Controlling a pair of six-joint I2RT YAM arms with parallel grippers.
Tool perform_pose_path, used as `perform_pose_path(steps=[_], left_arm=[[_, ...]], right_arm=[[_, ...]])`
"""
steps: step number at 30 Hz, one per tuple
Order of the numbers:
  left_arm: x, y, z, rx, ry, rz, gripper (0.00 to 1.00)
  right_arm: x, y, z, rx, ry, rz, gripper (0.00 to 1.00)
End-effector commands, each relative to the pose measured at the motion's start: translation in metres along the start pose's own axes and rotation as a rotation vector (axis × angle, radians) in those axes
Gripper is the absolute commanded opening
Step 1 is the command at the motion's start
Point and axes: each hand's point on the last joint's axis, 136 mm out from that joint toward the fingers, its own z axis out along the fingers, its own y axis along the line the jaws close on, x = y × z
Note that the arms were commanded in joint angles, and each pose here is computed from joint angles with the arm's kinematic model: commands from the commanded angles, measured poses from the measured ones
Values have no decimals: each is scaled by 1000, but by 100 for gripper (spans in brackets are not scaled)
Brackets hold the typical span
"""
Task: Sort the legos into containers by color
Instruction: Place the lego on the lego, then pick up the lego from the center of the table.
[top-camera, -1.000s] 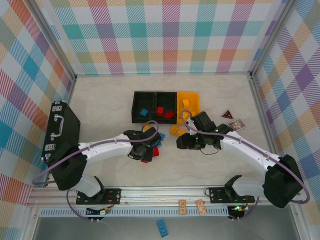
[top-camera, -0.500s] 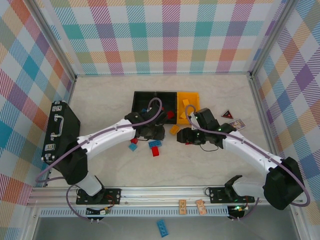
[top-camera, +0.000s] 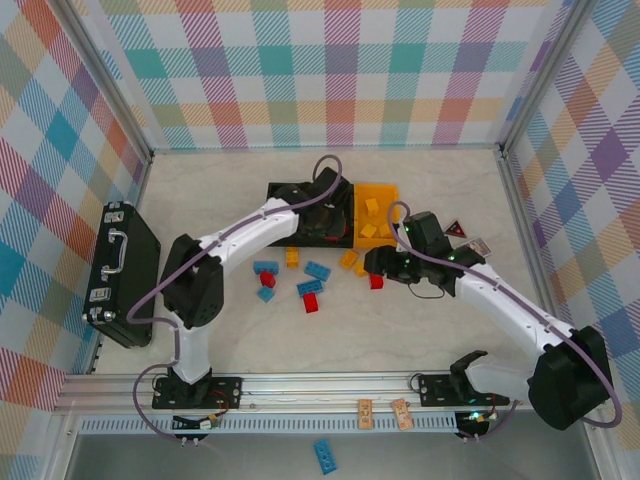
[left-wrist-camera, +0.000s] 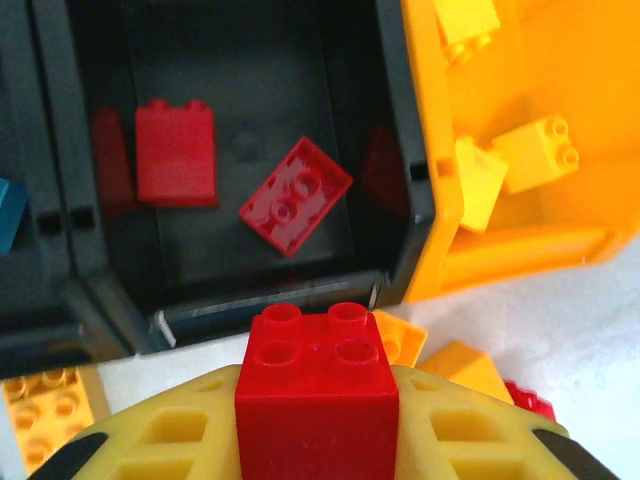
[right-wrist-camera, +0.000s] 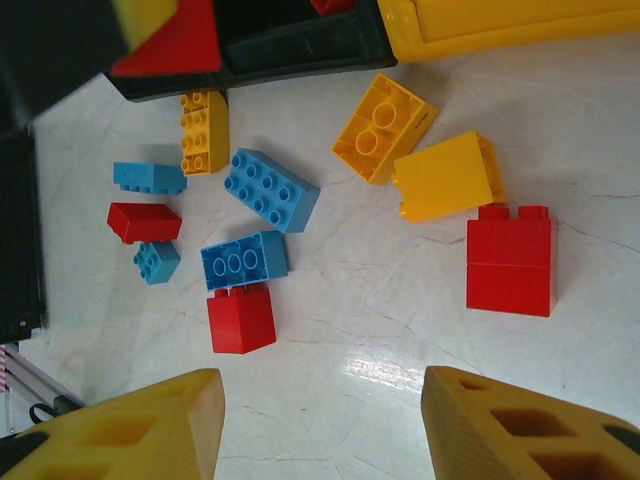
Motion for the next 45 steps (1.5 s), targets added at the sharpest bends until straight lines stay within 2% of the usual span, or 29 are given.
perform_pose_path(steps=[1, 9, 20, 25, 30, 37, 45], left_arm=[[-14, 7, 14, -48, 7, 35, 24], [-47, 19, 49, -143, -7, 44, 24], [-59, 25, 77, -151, 15, 32, 29], [-60, 24, 78, -152, 11, 36, 41], [-65, 20, 68, -134, -5, 33, 51], [-68, -3, 26, -26, -35, 34, 51], [-30, -13, -18, 135, -26, 6, 52]], right_arm=[[0, -5, -3, 3, -21, 27, 55], [0, -12, -6, 15, -28, 37, 55], [-3, -19, -6, 24, -30, 47, 55], [-5, -18, -5, 22, -27, 49, 55], [-6, -18, -4, 27, -24, 49, 55], [-7, -23, -5, 69, -10, 45, 55], [-8, -34, -11, 151, -11, 32, 56]])
